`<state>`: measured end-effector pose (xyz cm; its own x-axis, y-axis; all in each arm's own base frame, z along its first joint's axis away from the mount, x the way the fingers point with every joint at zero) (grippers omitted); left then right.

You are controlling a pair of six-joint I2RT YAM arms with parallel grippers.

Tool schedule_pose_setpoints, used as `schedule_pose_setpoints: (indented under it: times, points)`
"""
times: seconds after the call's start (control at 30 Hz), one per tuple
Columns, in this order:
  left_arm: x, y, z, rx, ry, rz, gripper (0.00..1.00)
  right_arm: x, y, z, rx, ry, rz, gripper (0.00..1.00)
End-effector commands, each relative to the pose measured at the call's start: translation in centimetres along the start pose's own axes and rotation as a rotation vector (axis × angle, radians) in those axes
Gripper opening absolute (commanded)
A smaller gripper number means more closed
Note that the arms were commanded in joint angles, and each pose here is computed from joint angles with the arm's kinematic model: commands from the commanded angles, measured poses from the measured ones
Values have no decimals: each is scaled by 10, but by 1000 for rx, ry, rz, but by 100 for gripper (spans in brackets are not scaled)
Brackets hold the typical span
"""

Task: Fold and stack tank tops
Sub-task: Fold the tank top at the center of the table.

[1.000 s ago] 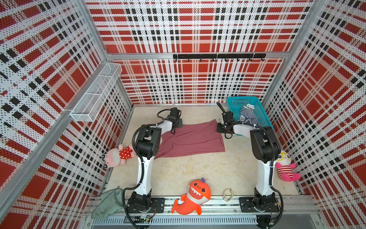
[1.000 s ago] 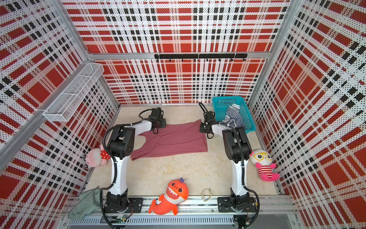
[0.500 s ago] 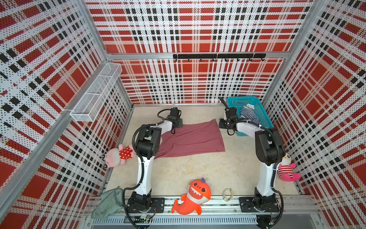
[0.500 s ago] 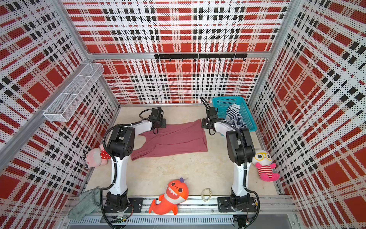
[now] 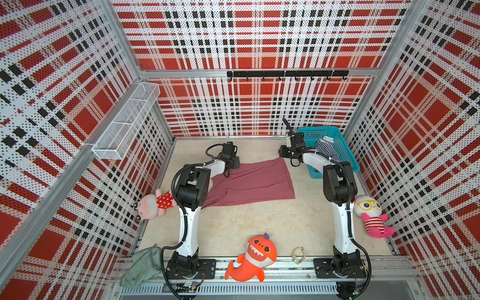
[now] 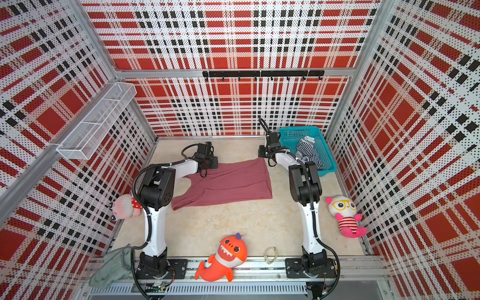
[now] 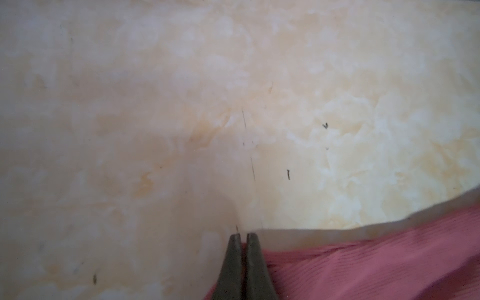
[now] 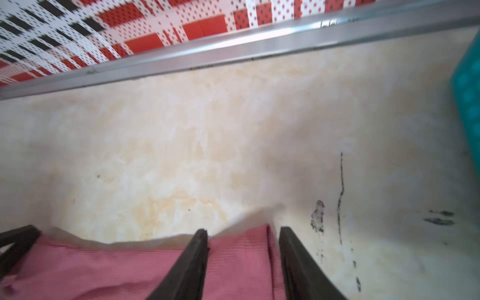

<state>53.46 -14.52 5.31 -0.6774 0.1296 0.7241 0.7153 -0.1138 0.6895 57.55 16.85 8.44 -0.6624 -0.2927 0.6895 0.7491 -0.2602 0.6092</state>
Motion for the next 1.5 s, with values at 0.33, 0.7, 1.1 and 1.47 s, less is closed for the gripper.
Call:
schedule_pose_setpoints:
  times: [0.33,0.7,1.1,1.47]
  points:
    - [24,31,11,23,5,-101,0,-24,-25,-17,42,-100,80,42]
    - [24,36,4,8,-13,-111,0,-29,-34,-13,83,-94,105,20]
    - [44,51,-1,-33,-24,-147,0,19,20,20,293,1,-77,0]
    - [76,39,0,-55,10,-154,0,63,-4,21,522,109,-142,0]
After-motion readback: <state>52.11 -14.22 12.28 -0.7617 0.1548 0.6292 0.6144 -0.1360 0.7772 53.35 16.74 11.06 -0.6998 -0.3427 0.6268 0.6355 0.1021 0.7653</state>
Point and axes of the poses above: each gripper's point midway between its finger pads, its own x axis back along the fingers, its own z axis along the line the jaws close on, y = z × x, the point moved 2 cm from there along x, back along the fingers, and after that the axes turned 8 degrees about -x, right-handed, at the moved point
